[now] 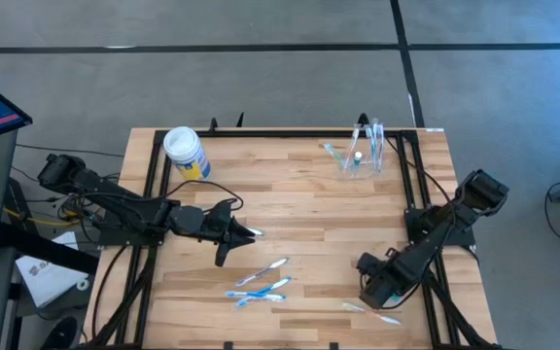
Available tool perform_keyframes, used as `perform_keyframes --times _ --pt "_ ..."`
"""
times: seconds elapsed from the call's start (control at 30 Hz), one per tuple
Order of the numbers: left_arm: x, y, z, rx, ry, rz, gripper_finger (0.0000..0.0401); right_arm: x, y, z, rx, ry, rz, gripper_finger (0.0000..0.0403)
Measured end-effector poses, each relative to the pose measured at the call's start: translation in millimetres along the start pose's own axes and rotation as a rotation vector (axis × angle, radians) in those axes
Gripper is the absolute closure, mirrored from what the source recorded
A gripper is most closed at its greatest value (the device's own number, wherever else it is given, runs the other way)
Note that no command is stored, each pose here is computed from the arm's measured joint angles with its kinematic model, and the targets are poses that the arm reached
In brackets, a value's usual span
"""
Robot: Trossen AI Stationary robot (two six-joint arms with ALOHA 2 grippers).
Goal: Pick & Place toothbrushing station
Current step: Put the mouthwash bottle into the middle transparent organizer
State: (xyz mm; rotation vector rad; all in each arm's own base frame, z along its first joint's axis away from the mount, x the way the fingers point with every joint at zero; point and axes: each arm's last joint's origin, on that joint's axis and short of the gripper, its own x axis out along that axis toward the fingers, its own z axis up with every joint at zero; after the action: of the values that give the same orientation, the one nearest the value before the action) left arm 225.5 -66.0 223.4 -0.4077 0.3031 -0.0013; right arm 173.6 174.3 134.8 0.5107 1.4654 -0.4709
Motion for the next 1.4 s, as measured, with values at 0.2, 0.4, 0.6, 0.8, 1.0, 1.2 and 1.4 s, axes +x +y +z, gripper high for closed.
perform_keyframes --times 0.2,0.4,0.6,0.8,1.0,1.2,1.4 --pt "0.0 0.0 0.0 0.0 0.0 0.0 0.0316 -2.3 -0.8 2.0 -0.006 -0.082 -0.012 0.0316" --pt "0.0 0.0 0.0 0.0 0.0 0.0 0.0316 -9.0 0.6 5.3 -0.014 -0.222 -0.032 0.0316" --pt "0.0 0.0 0.0 0.0 0.0 0.0 0.0316 -29.1 -8.8 9.0 -0.006 -0.377 -0.031 0.0316" --pt "0.0 0.0 0.0 0.0 0.0 0.0 0.0316 -51.2 -19.9 12.3 0.009 -0.54 -0.017 0.0312" --pt "0.0 0.0 0.1 0.0 0.0 0.0 0.0316 -63.4 -30.9 14.4 0.031 -0.678 -0.05 0.0317" --pt "0.0 0.0 0.0 0.0 0.0 0.0 0.0316 -67.4 -38.0 22.4 0.048 -0.776 -0.108 0.0315" --pt "0.0 0.0 0.0 0.004 0.0 0.0 0.0316 -68.8 -43.2 32.8 0.074 -0.847 -0.166 0.0317"
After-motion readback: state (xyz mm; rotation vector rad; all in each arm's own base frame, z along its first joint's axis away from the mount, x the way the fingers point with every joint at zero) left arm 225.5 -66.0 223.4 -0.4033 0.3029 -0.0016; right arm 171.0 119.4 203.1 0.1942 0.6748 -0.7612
